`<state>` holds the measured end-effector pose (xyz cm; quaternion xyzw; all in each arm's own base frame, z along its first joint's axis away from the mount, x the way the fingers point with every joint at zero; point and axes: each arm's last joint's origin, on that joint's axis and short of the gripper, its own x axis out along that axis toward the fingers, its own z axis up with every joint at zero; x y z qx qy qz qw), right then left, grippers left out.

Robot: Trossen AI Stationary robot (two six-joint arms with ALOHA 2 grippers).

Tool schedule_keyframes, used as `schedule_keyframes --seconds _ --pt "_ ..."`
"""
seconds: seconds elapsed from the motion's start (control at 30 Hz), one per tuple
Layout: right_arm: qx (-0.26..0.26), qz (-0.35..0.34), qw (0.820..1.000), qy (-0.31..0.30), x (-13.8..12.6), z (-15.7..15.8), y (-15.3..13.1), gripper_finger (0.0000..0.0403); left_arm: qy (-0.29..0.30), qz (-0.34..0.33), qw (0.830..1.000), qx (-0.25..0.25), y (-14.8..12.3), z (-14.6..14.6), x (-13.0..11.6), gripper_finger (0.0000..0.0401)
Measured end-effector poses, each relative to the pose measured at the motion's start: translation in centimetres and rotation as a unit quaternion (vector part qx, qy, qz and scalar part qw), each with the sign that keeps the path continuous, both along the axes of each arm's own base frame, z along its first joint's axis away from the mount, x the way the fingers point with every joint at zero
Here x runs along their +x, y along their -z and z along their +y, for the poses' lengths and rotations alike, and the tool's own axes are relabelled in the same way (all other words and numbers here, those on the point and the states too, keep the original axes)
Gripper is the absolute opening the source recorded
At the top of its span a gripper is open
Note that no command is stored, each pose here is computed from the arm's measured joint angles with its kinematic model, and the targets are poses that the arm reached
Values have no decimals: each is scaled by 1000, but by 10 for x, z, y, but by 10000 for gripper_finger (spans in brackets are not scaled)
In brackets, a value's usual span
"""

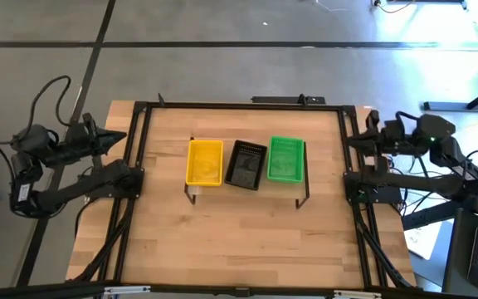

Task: Stack baskets on shelf by color
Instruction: Return to Home Position

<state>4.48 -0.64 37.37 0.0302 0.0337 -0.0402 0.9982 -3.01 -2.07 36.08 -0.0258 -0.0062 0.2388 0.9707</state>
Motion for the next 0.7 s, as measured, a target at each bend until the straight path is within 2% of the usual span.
schedule_keyframes --seconds 0.23,0.47,0.7 --pt "-7 -40 999 22 -26 5 25 0 -11 -16 1000 -11 18 -1 -2 0" --pt "10 -78 996 36 -43 9 52 0 -12 -17 1000 -19 28 1 -1 0" --pt "-7 -74 996 39 -33 6 62 0 -2 -38 999 4 31 8 13 0"
